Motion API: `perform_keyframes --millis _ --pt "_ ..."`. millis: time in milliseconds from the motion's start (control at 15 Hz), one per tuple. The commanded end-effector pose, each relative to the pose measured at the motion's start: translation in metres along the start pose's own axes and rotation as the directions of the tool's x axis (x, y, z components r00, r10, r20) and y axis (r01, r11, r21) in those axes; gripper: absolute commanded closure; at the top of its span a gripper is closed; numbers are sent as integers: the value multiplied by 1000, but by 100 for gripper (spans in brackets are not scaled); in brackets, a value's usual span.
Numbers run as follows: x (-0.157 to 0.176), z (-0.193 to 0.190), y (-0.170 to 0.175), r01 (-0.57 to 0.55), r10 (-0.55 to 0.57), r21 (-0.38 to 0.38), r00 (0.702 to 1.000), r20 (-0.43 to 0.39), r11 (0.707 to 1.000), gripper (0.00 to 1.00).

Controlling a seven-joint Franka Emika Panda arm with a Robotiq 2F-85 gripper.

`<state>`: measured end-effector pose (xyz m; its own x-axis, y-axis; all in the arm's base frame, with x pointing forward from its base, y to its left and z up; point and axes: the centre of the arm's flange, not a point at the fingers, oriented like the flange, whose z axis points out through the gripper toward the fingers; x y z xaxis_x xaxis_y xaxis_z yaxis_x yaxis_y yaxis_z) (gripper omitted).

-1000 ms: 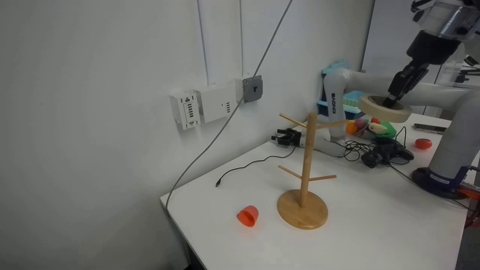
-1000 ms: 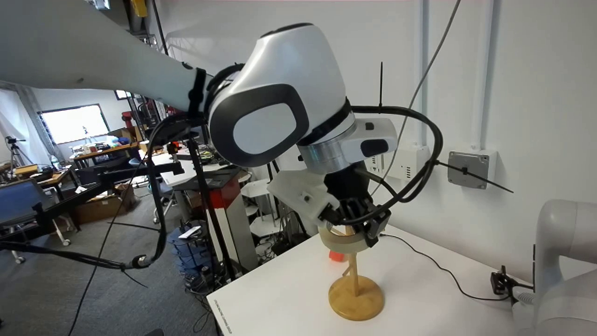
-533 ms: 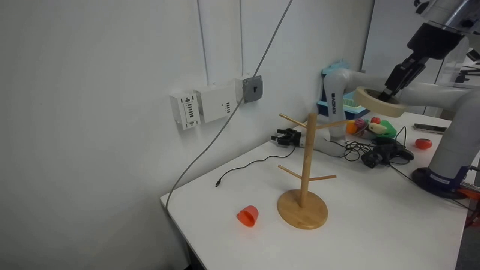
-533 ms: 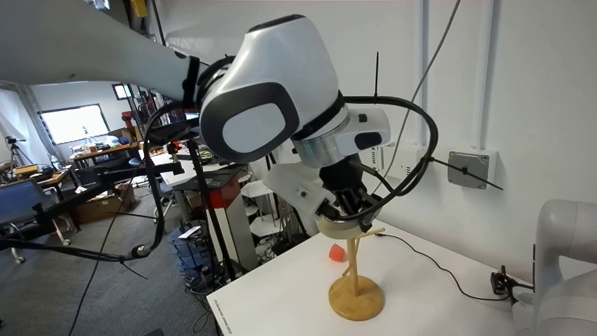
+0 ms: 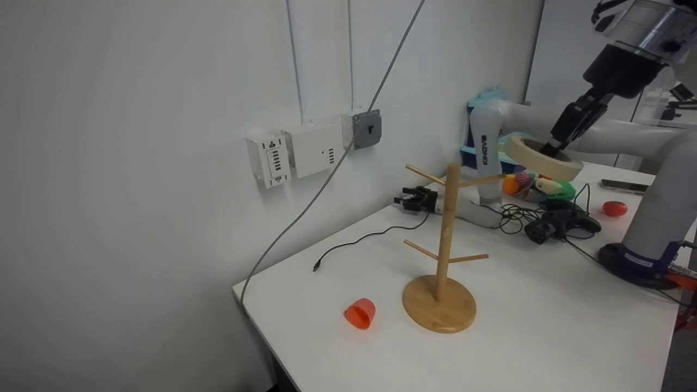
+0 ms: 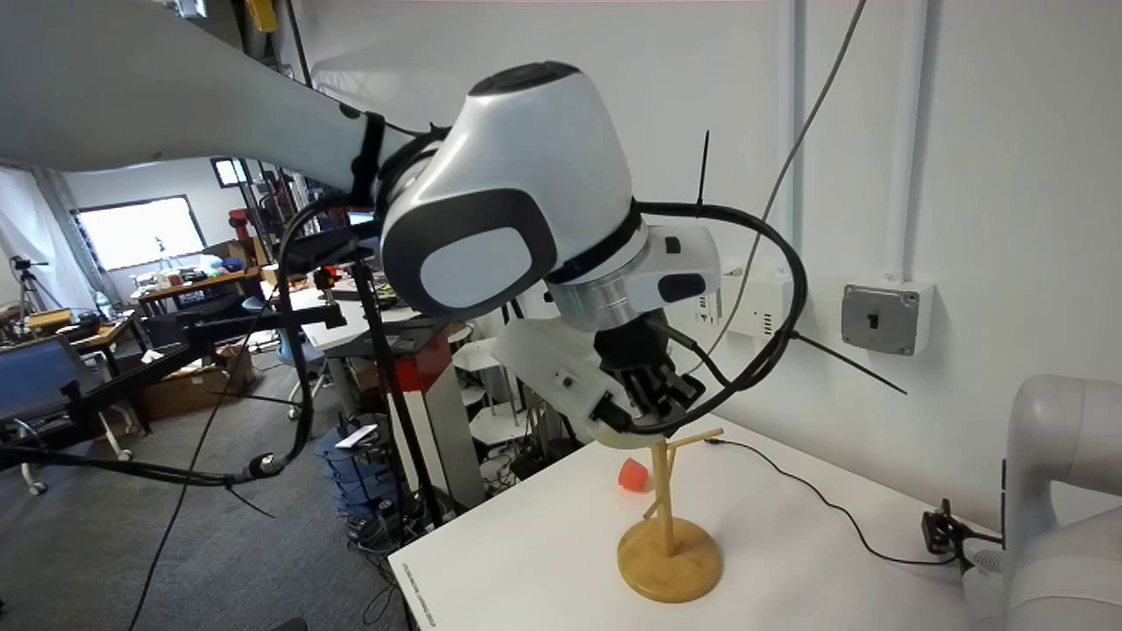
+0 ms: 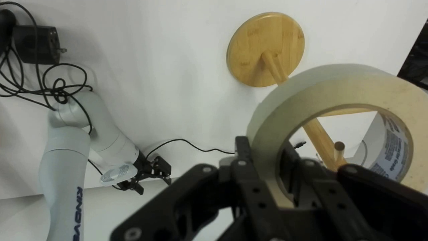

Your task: Put the masking tape on the top left hanger

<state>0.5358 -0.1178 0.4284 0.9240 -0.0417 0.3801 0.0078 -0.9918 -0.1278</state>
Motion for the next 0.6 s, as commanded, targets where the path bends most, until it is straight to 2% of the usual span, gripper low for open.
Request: perform_keyframes --millis 0,533 --pt "-3 13 -1 18 -17 17 999 -27 1000 94" --pt "0 45 -7 21 -20 32 1000 -23 999 94"
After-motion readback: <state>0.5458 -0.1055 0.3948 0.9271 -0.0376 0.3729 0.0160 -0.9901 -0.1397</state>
